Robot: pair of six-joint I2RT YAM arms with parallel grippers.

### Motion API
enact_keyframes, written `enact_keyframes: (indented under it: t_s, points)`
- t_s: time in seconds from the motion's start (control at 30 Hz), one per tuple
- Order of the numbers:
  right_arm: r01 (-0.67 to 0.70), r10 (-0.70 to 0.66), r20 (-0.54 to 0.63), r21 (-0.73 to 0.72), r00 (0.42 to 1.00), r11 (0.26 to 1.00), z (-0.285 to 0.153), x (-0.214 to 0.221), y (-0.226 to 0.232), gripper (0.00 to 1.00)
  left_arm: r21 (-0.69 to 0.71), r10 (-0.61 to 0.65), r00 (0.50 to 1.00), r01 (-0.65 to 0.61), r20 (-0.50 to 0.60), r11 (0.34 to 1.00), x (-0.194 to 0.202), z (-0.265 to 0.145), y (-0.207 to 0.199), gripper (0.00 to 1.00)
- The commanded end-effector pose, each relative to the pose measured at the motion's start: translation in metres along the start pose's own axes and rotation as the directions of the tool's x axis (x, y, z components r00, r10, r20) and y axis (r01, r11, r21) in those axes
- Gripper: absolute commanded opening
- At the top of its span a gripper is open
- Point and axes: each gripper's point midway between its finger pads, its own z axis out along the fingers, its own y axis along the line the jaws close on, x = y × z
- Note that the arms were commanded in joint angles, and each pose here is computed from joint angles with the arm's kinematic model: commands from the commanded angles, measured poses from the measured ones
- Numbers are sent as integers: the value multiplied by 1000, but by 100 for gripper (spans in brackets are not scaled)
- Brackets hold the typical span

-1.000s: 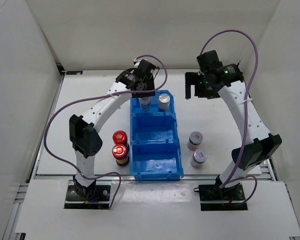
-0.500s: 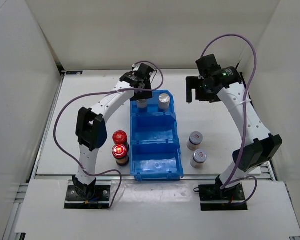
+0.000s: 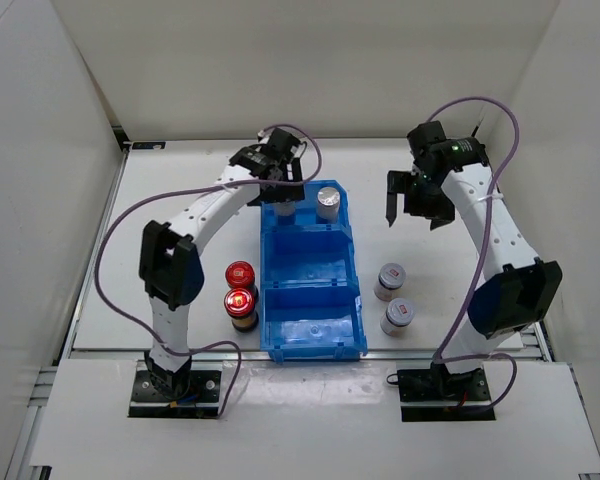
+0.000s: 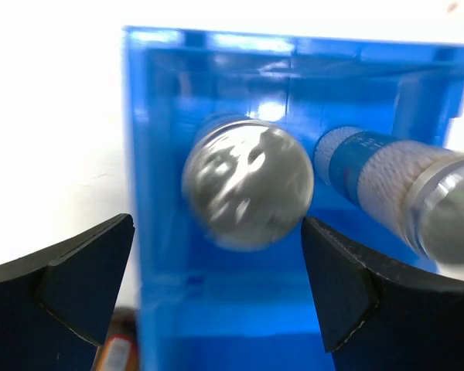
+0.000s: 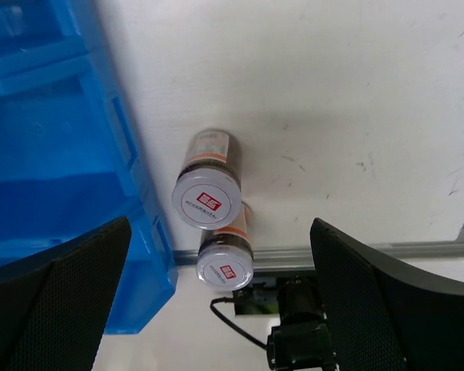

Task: Organize the condiment bottles

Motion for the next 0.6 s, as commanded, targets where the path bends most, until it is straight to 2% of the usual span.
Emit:
enact_keyframes:
  t_s: [0.0,0.1,0.23,0.33,0.37,0.4,0.47,0.57]
  points:
    - [-16,3,-173,-71,985,997,8,33,3,100,51,-60,976,50,211,997,-57,-87,24,100]
    - [-20,-11,-241,-124,970,992,19,47,13,99,18,-62,950,59,307,998,-76,-122,49,100]
    - [-28,-20,-343,-133,939,991,38,67,15,96,-8,-69,931,77,360,997,-80,-149,80,100]
    - [-36,-27,-414,-144,910,989,50,80,17,95,-37,-110,926,132,361,991,-66,-157,110,100]
    - [-41,-26,-435,-145,900,989,53,84,18,95,-56,-111,939,137,327,989,-51,-147,118,100]
    - [-48,-26,-449,-153,893,987,56,88,19,94,-53,-151,926,179,345,982,-49,-156,131,100]
    - [-46,-34,-471,-158,882,986,61,95,22,93,-75,-151,937,183,314,980,-31,-150,144,100]
    - [-45,-35,-484,-153,874,987,67,102,24,92,-78,-177,928,213,328,974,-19,-159,159,100]
